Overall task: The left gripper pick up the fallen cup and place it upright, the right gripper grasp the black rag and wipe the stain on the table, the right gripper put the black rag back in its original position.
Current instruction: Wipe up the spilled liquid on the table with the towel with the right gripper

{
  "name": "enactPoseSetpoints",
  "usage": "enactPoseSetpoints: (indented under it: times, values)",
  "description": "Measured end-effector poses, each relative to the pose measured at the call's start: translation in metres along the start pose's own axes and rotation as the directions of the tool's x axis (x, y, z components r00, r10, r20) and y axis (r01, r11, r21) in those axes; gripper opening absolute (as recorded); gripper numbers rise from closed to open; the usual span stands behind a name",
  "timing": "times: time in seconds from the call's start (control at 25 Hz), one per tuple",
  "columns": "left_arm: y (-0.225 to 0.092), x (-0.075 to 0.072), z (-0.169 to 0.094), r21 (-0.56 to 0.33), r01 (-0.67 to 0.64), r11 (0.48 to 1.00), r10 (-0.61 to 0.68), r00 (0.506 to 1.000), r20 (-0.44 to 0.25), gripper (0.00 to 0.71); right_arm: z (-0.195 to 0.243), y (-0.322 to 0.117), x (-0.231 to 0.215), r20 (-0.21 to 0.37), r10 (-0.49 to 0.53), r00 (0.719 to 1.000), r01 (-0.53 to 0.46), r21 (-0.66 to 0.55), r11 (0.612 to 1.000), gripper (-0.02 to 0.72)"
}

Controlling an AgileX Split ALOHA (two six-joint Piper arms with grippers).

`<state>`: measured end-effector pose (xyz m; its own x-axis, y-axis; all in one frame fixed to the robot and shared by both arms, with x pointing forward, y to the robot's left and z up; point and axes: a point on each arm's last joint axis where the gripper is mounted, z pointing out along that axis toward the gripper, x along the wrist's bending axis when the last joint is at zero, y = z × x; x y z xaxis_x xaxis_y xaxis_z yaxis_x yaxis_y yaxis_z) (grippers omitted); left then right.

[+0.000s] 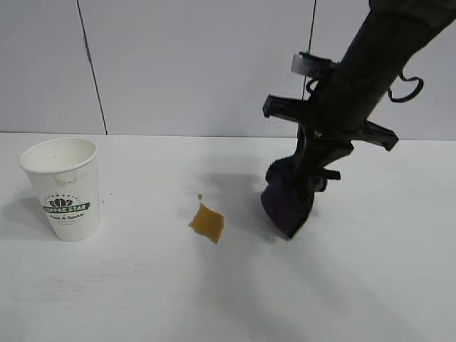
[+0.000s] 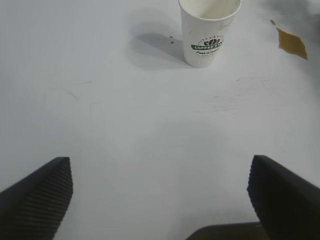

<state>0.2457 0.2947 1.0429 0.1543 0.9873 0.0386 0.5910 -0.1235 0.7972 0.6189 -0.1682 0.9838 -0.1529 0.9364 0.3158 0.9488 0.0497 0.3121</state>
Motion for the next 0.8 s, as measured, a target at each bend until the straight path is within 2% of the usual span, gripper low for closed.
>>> enactPoseSetpoints:
  times: [0.24, 0.48, 0.64, 0.8]
  values:
    - [0.0, 0.0, 0.0, 0.0, 0.0, 1.0, 0.0, 1.0, -0.001, 0.687, -0.001, -0.011, 0.051, -0.055, -0.118, 0.991, 0.117, -0.029, 0.993, 0.043]
    - [0.0, 0.0, 0.0, 0.0, 0.0, 1.0, 0.0, 1.0, -0.001, 0.687, 0.008, -0.023, 0.108, -0.102, -0.249, 0.963, 0.232, -0.156, 0.96, 0.043]
    - [0.0, 0.0, 0.0, 0.0, -0.001, 1.0, 0.001, 1.0, -0.002, 0.687, 0.026, -0.03, 0.122, -0.1, -0.29, 0.952, 0.272, -0.162, 0.949, 0.043]
    - [0.0, 0.0, 0.0, 0.0, -0.001, 1.0, 0.001, 1.0, -0.002, 0.687, 0.059, -0.036, 0.119, -0.085, -0.281, 0.956, 0.271, -0.111, 0.956, 0.043]
